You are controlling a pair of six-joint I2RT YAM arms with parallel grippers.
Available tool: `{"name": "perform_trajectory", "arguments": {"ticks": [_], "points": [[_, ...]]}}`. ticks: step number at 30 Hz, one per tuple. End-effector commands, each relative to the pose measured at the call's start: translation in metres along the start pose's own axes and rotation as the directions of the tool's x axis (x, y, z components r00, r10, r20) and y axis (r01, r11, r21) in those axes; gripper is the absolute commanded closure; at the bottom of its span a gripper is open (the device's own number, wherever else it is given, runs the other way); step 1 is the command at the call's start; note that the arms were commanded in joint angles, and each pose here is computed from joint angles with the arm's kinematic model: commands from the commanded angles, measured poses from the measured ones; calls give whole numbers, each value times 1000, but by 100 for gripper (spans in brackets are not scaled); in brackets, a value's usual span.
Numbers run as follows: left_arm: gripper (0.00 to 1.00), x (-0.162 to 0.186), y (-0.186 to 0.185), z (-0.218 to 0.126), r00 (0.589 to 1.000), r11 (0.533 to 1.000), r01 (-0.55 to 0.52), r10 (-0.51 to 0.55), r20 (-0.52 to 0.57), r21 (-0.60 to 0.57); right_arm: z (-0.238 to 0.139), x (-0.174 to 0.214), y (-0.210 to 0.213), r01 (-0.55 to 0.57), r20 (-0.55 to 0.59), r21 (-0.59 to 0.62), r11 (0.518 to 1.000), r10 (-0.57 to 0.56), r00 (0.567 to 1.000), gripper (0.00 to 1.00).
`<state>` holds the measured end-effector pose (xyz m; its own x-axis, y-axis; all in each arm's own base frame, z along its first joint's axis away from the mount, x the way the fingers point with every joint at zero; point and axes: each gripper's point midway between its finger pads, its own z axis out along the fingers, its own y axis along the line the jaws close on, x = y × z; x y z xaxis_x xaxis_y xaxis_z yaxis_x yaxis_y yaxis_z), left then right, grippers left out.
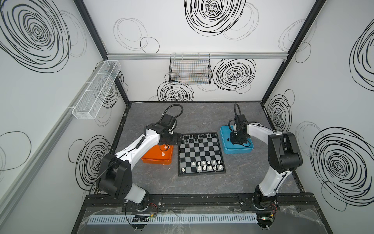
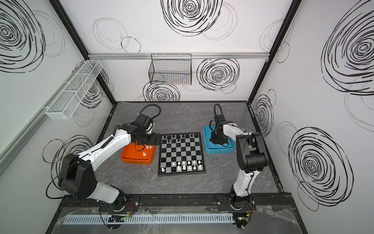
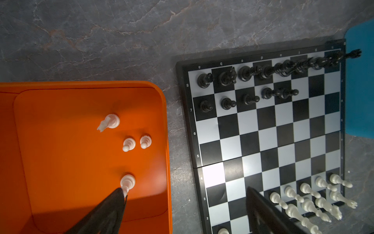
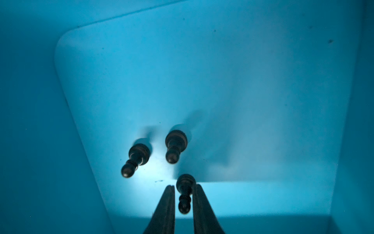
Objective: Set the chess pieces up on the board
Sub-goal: 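Lower right gripper onto a black pawn in the blue tray and close, then lift the black pawn with right gripper and carry it over the board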
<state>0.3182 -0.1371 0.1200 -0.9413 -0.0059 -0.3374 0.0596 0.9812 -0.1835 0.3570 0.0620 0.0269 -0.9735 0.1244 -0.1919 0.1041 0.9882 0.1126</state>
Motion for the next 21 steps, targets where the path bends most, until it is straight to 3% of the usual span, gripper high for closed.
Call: {"name": "perform_trajectory", "arguments": {"ticks": [1, 13, 21], "points": [[4, -1, 2, 2, 1000, 1000, -4, 4, 1, 3, -7, -8, -3, -2, 19, 22, 1000, 1, 1000, 83], [4, -1, 2, 2, 1000, 1000, -7, 8, -1, 6, -20, -14, -5, 16, 36, 40, 999, -17, 999, 89], [4, -3, 2, 1, 1000, 1000, -8, 8, 1, 4, -51, -27, 1, 39, 78, 36, 999, -42, 996, 89]]}}
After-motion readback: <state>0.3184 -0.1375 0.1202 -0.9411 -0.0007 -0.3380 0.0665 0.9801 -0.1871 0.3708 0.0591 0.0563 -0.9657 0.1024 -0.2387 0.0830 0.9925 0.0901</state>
